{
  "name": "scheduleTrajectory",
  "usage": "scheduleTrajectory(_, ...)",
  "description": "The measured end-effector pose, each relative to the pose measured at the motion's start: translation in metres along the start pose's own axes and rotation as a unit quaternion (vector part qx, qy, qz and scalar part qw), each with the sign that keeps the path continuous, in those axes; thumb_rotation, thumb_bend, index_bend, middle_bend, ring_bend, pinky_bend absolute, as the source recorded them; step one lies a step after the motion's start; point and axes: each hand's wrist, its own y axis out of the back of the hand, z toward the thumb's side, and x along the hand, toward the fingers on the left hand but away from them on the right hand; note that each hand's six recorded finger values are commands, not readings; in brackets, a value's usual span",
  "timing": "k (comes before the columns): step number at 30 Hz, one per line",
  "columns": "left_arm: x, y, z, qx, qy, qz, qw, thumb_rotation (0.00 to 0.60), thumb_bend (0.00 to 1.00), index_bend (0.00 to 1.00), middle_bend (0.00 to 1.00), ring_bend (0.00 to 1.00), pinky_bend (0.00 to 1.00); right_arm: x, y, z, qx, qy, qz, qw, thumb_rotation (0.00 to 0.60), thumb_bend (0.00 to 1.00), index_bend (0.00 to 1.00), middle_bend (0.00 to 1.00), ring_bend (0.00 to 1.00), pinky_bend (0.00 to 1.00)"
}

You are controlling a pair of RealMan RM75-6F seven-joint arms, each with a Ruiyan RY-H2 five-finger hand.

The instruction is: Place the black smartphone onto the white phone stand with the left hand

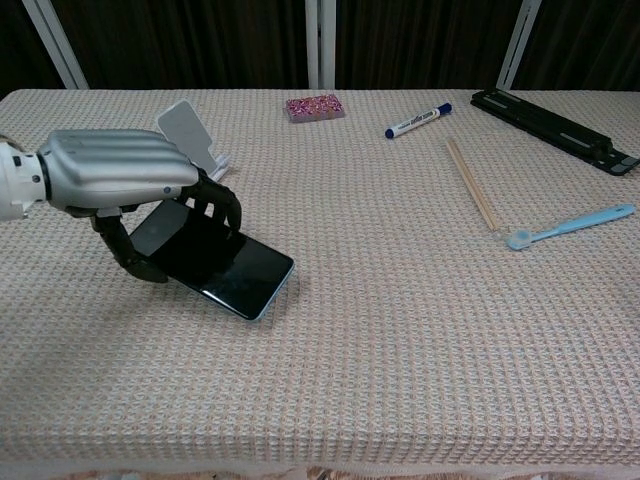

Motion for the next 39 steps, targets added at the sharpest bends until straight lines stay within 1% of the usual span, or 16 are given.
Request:
scheduleTrajectory(4,-0.007,0.008,-0.003,-0.005,0.003,0.01,0.9999,0.6,0.38,0.61,0.54,0.47,0.56,0.0,0.002,0.0,-0.001,0.0,-0.005,1.0,0.6,0.22,0.0,0.0,0.0,0.0)
scheduleTrajectory(7,-0.015,0.021,-0.01,-0.005,0.012,0.02,0.9997,0.6,0.39,0.61,0.54,0.47,0.56,0.001,0.003,-0.001,-0.002,-0.002,-0.007,1.0,0.6,0.22,0.0,0.0,0.0,0.0)
scheduleTrajectory(10,-0.023,0.037,-0.021,0.008,0.031,0.024,0.9992,0.6,0.39,0.61,0.54,0.47,0.56,0.001,0.003,-0.003,-0.003,-0.004,-0.007,1.0,0.6,0.22,0.0,0.0,0.0,0.0)
scheduleTrajectory(14,-0.034,0.061,-0.042,0.046,0.075,0.024,0.9958,0.6,0.39,0.62,0.54,0.47,0.56,0.001,0.003,-0.005,-0.003,-0.008,-0.011,0.9999,0.6,0.22,0.0,0.0,0.0,0.0)
scheduleTrajectory(19,-0.041,0.084,-0.071,0.08,0.138,0.004,0.9872,0.6,0.39,0.62,0.54,0.47,0.56,0.001,0.004,-0.005,-0.004,-0.006,-0.015,0.9999,0.6,0.22,0.0,0.0,0.0,0.0)
scheduleTrajectory(24,-0.041,0.101,-0.097,0.112,0.197,-0.028,0.9736,0.6,0.39,0.61,0.54,0.46,0.56,0.002,0.006,-0.003,-0.006,-0.004,-0.02,0.9998,0.6,0.22,0.0,0.0,0.0,0.0)
scheduleTrajectory(28,-0.037,0.106,-0.108,0.118,0.232,-0.06,0.9637,0.6,0.39,0.6,0.53,0.46,0.55,0.001,0.005,-0.002,-0.009,-0.002,-0.02,0.9998,0.6,0.22,0.0,0.0,0.0,0.0)
scheduleTrajectory(31,-0.032,0.108,-0.114,0.123,0.26,-0.089,0.9538,0.6,0.39,0.6,0.53,0.46,0.55,0.002,0.006,-0.002,-0.009,0.001,-0.021,0.9997,0.6,0.22,0.0,0.0,0.0,0.0)
scheduleTrajectory(34,-0.025,0.111,-0.115,0.138,0.286,-0.117,0.941,0.6,0.39,0.59,0.53,0.46,0.55,0.002,0.006,-0.004,-0.01,-0.002,-0.021,0.9997,0.6,0.23,0.0,0.0,0.0,0.0)
scheduleTrajectory(35,-0.022,0.114,-0.114,0.148,0.294,-0.127,0.9355,0.6,0.39,0.59,0.53,0.46,0.55,0.002,0.006,-0.005,-0.011,-0.004,-0.021,0.9997,0.6,0.23,0.0,0.0,0.0,0.0)
scheduleTrajectory(39,-0.006,0.125,-0.104,0.194,0.309,-0.155,0.918,0.6,0.39,0.59,0.53,0.46,0.55,0.002,0.007,-0.008,-0.013,-0.008,-0.024,0.9996,0.6,0.23,0.0,0.0,0.0,0.0)
